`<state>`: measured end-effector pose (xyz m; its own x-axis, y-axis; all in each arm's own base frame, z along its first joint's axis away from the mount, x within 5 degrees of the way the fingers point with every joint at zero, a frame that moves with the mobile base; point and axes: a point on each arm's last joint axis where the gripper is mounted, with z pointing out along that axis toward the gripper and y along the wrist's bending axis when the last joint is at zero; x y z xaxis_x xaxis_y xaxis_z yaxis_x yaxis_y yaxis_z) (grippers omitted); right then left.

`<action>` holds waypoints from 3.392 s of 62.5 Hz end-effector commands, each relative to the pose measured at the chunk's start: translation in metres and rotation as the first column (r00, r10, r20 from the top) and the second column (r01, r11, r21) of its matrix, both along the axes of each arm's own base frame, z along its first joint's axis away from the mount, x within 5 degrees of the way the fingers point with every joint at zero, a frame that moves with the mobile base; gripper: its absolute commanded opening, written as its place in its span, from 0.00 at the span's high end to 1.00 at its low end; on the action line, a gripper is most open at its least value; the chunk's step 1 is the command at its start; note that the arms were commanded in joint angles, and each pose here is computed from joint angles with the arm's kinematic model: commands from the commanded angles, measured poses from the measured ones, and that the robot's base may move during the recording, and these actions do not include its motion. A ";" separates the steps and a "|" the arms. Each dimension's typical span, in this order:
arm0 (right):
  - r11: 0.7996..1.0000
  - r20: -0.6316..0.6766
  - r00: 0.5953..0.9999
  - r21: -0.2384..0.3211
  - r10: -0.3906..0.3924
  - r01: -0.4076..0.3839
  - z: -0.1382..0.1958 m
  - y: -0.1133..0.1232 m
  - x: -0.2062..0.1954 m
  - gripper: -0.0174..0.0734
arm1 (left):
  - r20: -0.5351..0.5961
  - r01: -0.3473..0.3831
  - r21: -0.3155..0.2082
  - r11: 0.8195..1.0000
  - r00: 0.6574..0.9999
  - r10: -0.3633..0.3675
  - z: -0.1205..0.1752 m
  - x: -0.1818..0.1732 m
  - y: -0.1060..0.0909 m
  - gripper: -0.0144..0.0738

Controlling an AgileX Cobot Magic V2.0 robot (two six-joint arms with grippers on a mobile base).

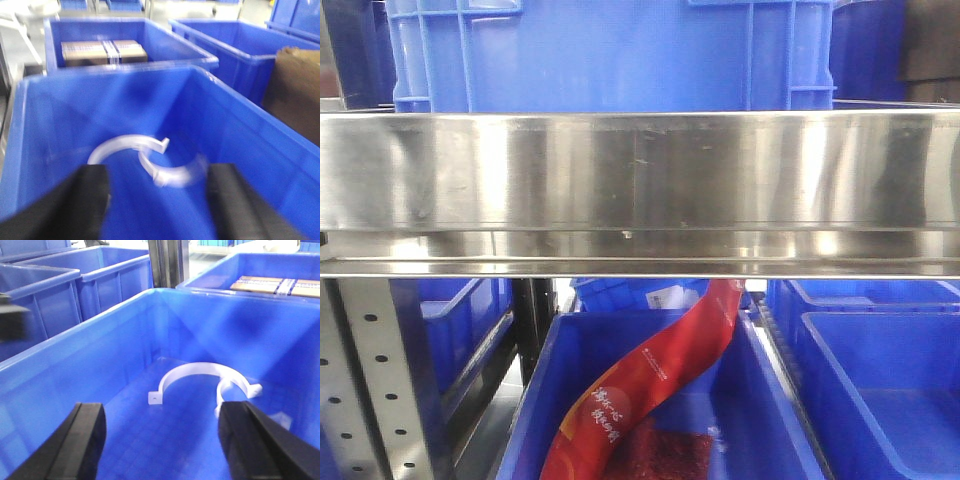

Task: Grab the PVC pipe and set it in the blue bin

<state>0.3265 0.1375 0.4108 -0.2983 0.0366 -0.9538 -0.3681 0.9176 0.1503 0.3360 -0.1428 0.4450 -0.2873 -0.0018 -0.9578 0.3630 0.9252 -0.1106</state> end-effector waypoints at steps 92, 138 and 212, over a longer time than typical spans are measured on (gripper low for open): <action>0.990 0.298 0.953 0.140 -0.045 0.003 -0.052 -0.093 -0.221 0.99 | 0.265 -0.024 -0.099 0.995 0.963 0.049 -0.076 -0.240 0.106 0.96; 0.986 0.362 0.930 0.168 -0.054 -0.008 -0.044 -0.101 -0.239 0.99 | 0.304 -0.023 -0.110 0.994 0.951 0.056 -0.071 -0.249 0.110 0.96; 0.878 0.368 0.811 0.031 -0.454 0.477 -0.196 -0.143 -0.269 0.99 | 0.304 -0.023 -0.110 0.994 0.951 0.056 -0.071 -0.249 0.110 0.96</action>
<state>0.0576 -0.0050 0.2144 0.0934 0.0418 -0.9948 0.0819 0.9954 0.0495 0.0885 -0.0340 0.3725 0.0036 -0.1037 -0.9946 0.3609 0.9277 -0.0955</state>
